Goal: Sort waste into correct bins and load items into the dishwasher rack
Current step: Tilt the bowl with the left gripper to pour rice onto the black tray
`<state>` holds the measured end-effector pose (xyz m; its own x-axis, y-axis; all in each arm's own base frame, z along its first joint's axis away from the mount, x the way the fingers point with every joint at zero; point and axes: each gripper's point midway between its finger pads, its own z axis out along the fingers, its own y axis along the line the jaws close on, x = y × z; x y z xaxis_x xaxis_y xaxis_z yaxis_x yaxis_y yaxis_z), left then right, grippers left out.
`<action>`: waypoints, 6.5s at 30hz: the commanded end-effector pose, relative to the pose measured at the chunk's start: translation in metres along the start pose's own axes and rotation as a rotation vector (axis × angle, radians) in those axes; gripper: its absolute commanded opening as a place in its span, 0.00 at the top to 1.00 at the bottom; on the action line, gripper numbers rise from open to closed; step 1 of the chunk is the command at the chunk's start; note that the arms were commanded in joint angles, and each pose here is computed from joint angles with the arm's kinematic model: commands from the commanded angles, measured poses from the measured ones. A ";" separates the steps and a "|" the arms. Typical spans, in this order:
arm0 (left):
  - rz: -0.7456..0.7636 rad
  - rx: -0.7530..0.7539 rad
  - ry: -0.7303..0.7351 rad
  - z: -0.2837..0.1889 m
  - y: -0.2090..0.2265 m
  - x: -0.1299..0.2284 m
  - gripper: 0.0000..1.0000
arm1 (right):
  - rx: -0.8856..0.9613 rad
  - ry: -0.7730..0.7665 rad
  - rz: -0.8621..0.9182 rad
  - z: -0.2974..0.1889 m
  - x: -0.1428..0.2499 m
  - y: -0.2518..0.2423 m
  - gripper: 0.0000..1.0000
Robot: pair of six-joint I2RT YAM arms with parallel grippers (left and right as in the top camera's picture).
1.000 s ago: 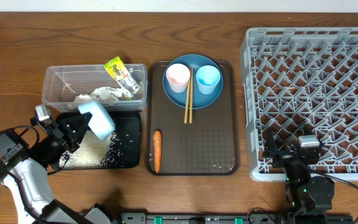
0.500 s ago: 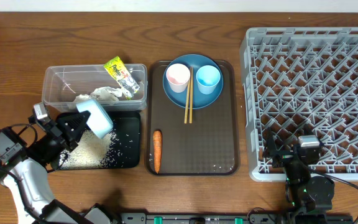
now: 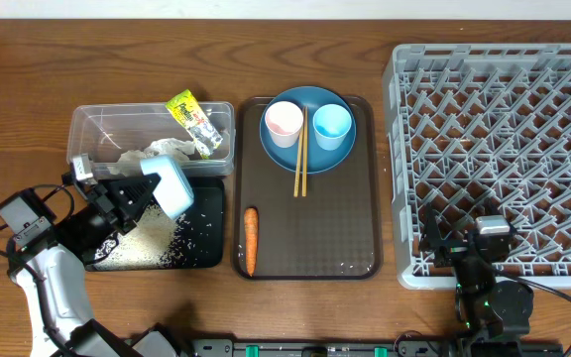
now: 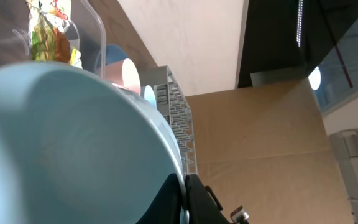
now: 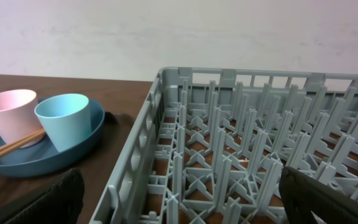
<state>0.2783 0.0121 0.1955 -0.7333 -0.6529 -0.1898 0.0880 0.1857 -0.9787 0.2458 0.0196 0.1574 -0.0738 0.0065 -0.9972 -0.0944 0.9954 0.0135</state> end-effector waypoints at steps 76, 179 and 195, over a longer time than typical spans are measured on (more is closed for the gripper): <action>-0.138 0.064 0.156 0.036 -0.031 0.001 0.94 | -0.006 0.004 -0.008 0.000 0.001 0.002 0.01; -0.227 0.039 0.020 0.003 -0.014 0.011 0.94 | -0.006 0.004 -0.008 0.000 0.001 0.002 0.01; -0.129 0.054 0.013 0.003 -0.047 -0.001 0.94 | -0.006 0.004 -0.008 0.000 0.001 0.002 0.01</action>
<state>0.2787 0.0056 0.2348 -0.7328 -0.6775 -0.0635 0.0189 0.0730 -0.9971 0.2458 0.0196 0.1574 -0.0738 0.0065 -0.9972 -0.0944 0.9954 0.0135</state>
